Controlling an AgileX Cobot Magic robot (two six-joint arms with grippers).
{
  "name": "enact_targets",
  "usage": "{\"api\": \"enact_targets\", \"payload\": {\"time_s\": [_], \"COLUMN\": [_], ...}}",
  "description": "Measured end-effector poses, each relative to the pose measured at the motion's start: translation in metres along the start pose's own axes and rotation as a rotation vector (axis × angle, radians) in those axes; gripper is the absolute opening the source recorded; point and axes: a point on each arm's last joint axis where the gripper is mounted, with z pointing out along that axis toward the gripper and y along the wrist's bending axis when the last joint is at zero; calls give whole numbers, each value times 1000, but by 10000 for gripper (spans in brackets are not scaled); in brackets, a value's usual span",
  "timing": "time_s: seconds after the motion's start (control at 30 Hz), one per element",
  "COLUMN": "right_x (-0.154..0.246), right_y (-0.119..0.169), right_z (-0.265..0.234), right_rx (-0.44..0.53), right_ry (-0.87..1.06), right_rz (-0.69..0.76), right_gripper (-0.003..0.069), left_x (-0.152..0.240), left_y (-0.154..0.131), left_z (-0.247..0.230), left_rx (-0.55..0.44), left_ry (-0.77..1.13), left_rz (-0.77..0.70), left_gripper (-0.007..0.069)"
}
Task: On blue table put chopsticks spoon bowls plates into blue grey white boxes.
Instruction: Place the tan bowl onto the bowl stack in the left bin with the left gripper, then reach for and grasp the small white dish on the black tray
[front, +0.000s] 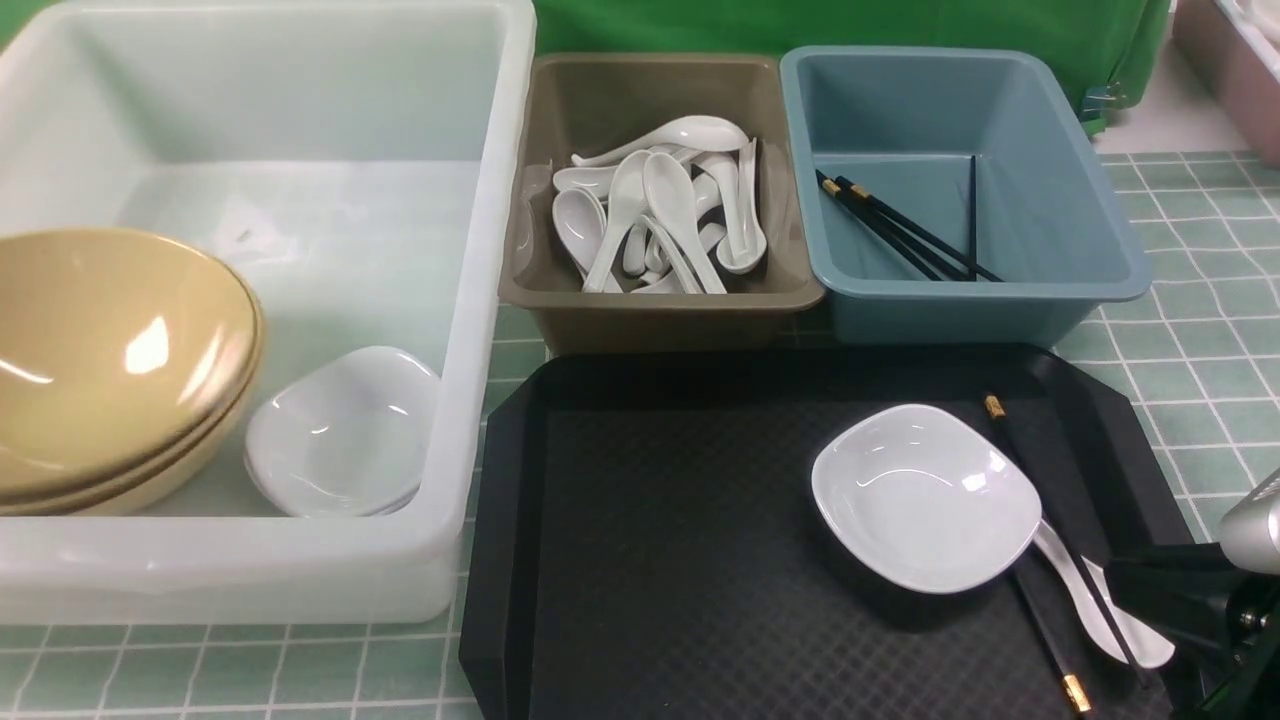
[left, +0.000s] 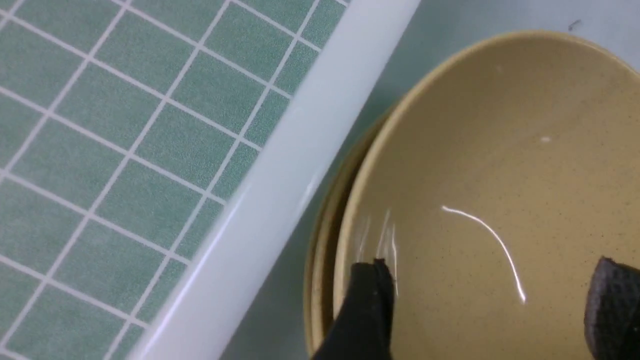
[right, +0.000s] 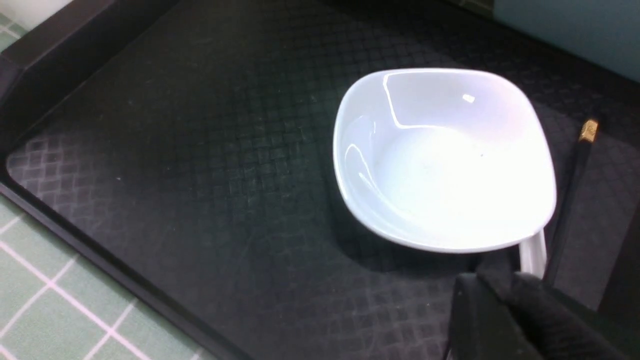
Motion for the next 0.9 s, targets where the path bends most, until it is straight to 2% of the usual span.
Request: {"api": "enact_targets", "payload": {"time_s": [0.1, 0.17, 0.23, 0.33, 0.47, 0.6, 0.67, 0.73, 0.77, 0.83, 0.9], "right_x": [0, 0, 1, 9, 13, 13, 15, 11, 7, -2, -14], "right_y": [0, 0, 0, 0, 0, -1, 0, 1, 1, 0, -3], "right_z": [0, 0, 1, 4, 5, 8, 12, 17, 22, 29, 36], "right_rx": [0, 0, 1, 7, 14, 13, -9, -40, -71, -102, -116], "right_ry": [-1, -1, 1, 11, 13, 25, 80, 140, 202, 267, 303], "right_rz": [1, 1, 3, 10, 44, 65, 73, 76, 79, 77, 68], "right_gripper": [129, 132, 134, 139, 144, 162, 190, 221, 251, 285, 320], "left_x": [1, 1, 2, 8, 21, 47, 71, 96, 114, 133, 143], "left_y": [-5, -10, -22, -52, -97, -142, -162, -169, -168, -159, -146], "left_z": [-17, -33, -53, -71, -82, -96, -109, -120, -129, -134, -132], "left_rx": [-1, 9, 71, 195, 338, 479, 555, 595, 602, 577, 511], "left_ry": [-37, -82, -146, -199, -214, -222, -245, -274, -307, -336, -350], "left_rz": [-15, -15, -38, 41, 271, 516, 690, 899, 1051, 1172, 1209], "left_gripper": [604, 600, 574, 490, 349, 151, 44, 7, 2, 2, 2]}}
